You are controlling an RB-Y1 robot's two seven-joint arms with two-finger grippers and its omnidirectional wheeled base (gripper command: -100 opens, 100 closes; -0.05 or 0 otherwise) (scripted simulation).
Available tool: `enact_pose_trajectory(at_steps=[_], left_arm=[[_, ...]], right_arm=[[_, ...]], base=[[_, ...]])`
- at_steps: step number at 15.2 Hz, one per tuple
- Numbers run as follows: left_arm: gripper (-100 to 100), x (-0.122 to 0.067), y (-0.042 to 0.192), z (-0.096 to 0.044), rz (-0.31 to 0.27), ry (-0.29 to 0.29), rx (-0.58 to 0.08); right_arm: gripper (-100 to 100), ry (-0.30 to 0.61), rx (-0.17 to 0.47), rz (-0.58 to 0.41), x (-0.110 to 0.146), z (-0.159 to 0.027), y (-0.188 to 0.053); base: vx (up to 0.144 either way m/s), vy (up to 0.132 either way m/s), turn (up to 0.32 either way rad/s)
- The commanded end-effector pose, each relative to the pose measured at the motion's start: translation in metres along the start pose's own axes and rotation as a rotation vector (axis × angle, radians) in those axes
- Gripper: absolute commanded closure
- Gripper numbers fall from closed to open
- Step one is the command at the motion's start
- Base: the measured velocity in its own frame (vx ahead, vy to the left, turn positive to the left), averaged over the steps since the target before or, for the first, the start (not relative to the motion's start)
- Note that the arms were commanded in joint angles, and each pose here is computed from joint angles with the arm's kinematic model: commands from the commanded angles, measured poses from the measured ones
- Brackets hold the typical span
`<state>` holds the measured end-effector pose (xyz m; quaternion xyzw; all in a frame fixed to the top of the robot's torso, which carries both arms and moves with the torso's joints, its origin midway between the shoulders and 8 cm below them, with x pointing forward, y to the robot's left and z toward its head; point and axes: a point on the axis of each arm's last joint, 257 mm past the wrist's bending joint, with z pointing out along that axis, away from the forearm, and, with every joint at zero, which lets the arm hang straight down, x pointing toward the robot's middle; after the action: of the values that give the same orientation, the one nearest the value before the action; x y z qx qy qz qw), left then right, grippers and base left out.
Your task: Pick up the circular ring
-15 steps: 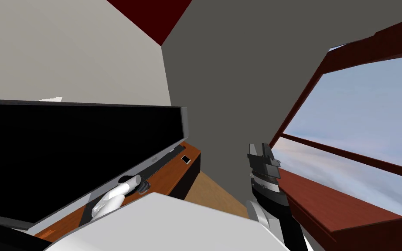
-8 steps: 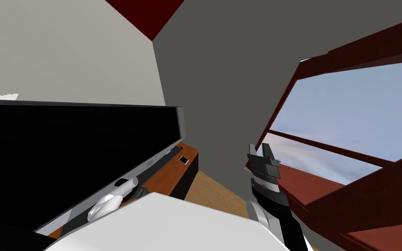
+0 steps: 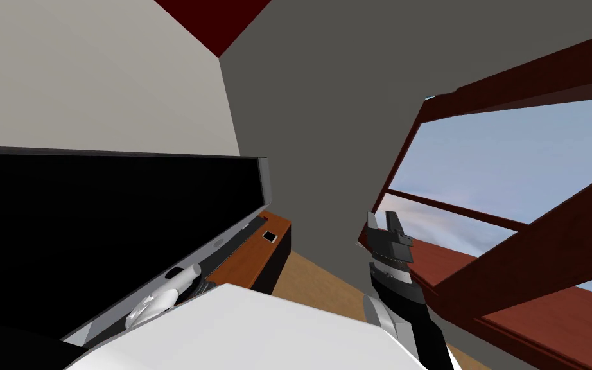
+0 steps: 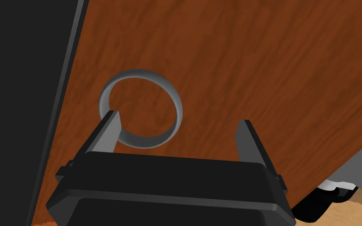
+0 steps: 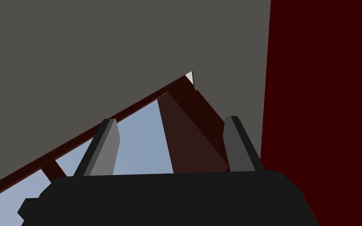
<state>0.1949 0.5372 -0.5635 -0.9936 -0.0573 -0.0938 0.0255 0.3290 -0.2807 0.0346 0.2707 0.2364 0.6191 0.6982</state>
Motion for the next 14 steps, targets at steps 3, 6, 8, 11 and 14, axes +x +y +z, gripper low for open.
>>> enact_pose_trajectory(at_steps=[3,6,8,11,14], left_arm=[[-100,-0.006,0.012,0.011,0.010,0.001,0.003],[100,-0.007,0.012,0.012,0.011,0.001,0.002],[100,-0.006,0.011,0.012,0.011,0.001,0.005],[100,-0.003,0.005,0.005,0.005,0.001,0.003],[100,0.002,-0.004,-0.003,-0.002,0.002,0.002]], right_arm=[[0,0.000,0.000,0.000,0.000,0.000,0.000],[0,0.000,0.000,0.000,0.000,0.000,0.000],[0,0.000,0.000,0.000,0.000,0.000,0.000],[0,0.000,0.000,0.000,0.000,0.000,0.000],[0,0.000,0.000,0.000,0.000,0.000,0.000]], base=[[0.006,-0.008,0.021],[0.004,-0.005,0.012],[0.000,0.000,0.000],[0.002,0.000,-0.006],[-0.008,0.007,-0.033]])
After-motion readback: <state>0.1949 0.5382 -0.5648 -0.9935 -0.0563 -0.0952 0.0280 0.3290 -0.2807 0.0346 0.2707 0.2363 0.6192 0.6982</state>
